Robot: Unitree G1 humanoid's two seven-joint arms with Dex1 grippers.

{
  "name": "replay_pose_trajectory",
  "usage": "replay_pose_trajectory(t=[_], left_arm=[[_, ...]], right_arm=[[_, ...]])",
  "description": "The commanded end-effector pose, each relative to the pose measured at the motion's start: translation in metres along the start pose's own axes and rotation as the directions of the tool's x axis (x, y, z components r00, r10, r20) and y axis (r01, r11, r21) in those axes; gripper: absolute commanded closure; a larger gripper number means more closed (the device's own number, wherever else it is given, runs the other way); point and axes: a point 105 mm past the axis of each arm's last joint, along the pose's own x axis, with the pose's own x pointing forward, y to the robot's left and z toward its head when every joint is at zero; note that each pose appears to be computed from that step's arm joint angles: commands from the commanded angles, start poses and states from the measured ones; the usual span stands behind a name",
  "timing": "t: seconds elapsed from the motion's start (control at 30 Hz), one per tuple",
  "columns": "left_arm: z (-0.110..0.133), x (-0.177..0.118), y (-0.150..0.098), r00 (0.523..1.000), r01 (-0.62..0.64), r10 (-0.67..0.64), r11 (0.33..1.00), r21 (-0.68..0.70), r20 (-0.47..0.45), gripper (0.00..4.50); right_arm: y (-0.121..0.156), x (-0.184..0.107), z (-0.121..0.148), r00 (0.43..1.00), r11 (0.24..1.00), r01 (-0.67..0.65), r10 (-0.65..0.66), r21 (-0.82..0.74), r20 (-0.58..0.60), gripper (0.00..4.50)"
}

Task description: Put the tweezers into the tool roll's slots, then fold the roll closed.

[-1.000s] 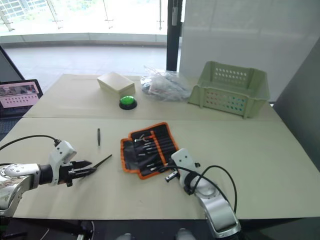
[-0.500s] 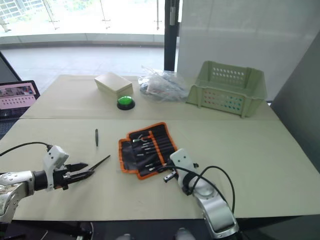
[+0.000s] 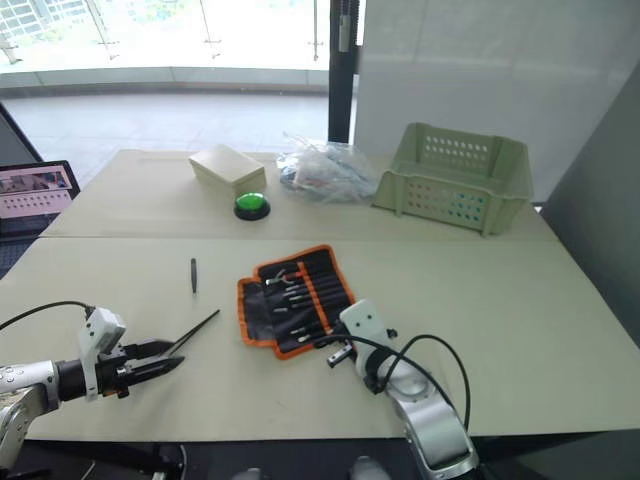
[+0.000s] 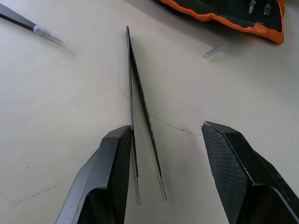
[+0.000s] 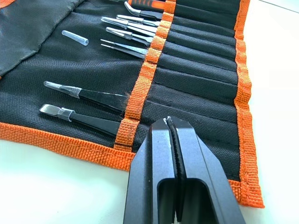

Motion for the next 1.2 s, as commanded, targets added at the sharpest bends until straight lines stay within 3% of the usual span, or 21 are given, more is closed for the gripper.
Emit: replay_pose_trajectory(t=[0.03,0.2,0.47,0.67,0.93,1.07,1.2], left_arm=[[0.012,-0.003,-0.004,0.999,0.021,-0.022,0.999,0.036,0.031,1.96],[0.018,-0.002,0.000,0.999,-0.006,0.004,0.999,0.038,0.048,1.96],[-0.005,-0.003,0.020,0.984,-0.176,0.176,0.984,0.016,-0.016,1.96],[-0.006,0.008,0.011,0.989,-0.150,0.150,0.989,0.012,-0.015,1.96],[-0.009,0.013,-0.003,0.996,-0.090,0.089,0.996,-0.025,-0.020,4.44],[0.001,0.010,-0.003,0.995,-0.092,0.093,0.995,-0.039,0.028,4.48],[0.028,-0.006,0.017,0.973,-0.182,0.190,0.981,-0.074,0.131,4.48]], right_arm=[[0.014,0.001,-0.028,0.993,0.998,-0.046,0.050,0.032,-0.109,4.50],[0.015,0.002,-0.028,0.993,0.998,-0.050,0.054,0.034,-0.107,4.50],[0.015,0.003,-0.028,0.993,0.998,-0.050,0.053,0.033,-0.104,4.50],[0.016,0.004,-0.027,0.993,0.998,-0.055,0.058,0.034,-0.103,4.50],[0.016,0.004,-0.026,0.993,0.998,-0.057,0.060,0.034,-0.102,4.50],[0.016,0.003,-0.028,0.993,0.998,-0.056,0.059,0.033,-0.105,4.50],[0.016,0.004,-0.028,0.993,0.998,-0.060,0.063,0.032,-0.104,4.50]])
